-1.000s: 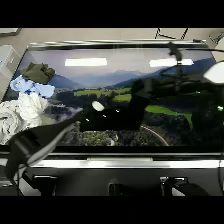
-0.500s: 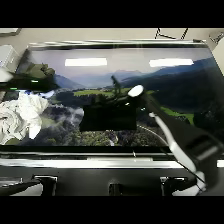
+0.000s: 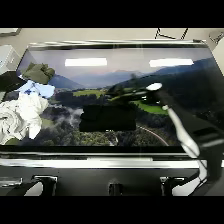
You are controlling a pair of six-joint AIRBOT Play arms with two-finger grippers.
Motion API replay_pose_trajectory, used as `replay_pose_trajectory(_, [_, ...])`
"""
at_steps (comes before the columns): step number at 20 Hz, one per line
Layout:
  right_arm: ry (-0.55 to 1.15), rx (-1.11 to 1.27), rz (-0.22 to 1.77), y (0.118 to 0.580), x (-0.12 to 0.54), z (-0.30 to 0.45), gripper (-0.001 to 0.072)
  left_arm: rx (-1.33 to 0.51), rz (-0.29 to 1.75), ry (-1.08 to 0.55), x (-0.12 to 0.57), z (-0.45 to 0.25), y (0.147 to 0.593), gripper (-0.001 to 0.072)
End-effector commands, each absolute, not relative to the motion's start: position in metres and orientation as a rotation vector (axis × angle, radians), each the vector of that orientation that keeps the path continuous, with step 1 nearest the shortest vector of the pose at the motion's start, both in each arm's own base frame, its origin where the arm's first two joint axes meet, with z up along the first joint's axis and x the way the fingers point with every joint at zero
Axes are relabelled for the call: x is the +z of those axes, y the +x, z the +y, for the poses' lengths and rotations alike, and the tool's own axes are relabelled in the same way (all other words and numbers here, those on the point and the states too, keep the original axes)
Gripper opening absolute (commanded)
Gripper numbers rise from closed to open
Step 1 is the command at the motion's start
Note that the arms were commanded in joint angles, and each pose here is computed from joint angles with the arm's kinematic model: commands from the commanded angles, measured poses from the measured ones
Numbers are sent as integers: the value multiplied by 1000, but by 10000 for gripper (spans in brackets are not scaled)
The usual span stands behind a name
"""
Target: Fold the clothes and pants, and hang the long-sleeved shirts on hangers.
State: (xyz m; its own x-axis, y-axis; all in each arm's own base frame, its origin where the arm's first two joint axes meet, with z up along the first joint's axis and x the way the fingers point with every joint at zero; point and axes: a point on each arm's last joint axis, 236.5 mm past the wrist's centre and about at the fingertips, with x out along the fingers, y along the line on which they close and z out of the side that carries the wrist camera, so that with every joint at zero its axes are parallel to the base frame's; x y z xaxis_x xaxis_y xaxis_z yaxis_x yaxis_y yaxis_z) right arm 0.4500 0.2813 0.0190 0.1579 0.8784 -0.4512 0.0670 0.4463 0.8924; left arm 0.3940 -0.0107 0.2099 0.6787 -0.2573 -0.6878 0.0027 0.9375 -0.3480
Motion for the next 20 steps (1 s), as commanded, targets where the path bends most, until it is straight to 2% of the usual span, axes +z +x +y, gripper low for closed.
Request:
replay_pose_trajectory(1, [655,285,1555,413,-39,116,644,-150,809,-316,213,-9,390,22])
replay_pose_trajectory(3, [638,219,1648,389,-62,96,644,-150,809,-316,213,-9,391,22])
replay_pose_trajectory(9, [736,549,1608,378,-90,187,630,-148,811,-321,213,-9,391,22])
replay_pose_trajectory(10, [744,552,1613,378,-95,193,601,-145,811,-328,213,-9,391,22])
replay_pose_trajectory(11, [747,549,1618,378,-100,197,556,-145,811,-328,213,-9,391,22])
replay_pose_trajectory(12, [766,558,1619,378,-101,202,480,-146,812,-328,213,-9,391,22])
replay_pose_trajectory(13, [780,599,1602,379,-95,207,347,-146,811,-328,213,-9,391,22])
replay_pose_trajectory(14, [788,672,1574,381,-81,214,59,-146,811,-327,213,-9,391,22])
replay_pose_trajectory(17, [750,811,1444,410,-14,206,35,-147,812,-324,212,-9,391,22])
replay_pose_trajectory(20, [721,813,1260,454,87,175,35,-146,812,-321,207,-8,393,22])
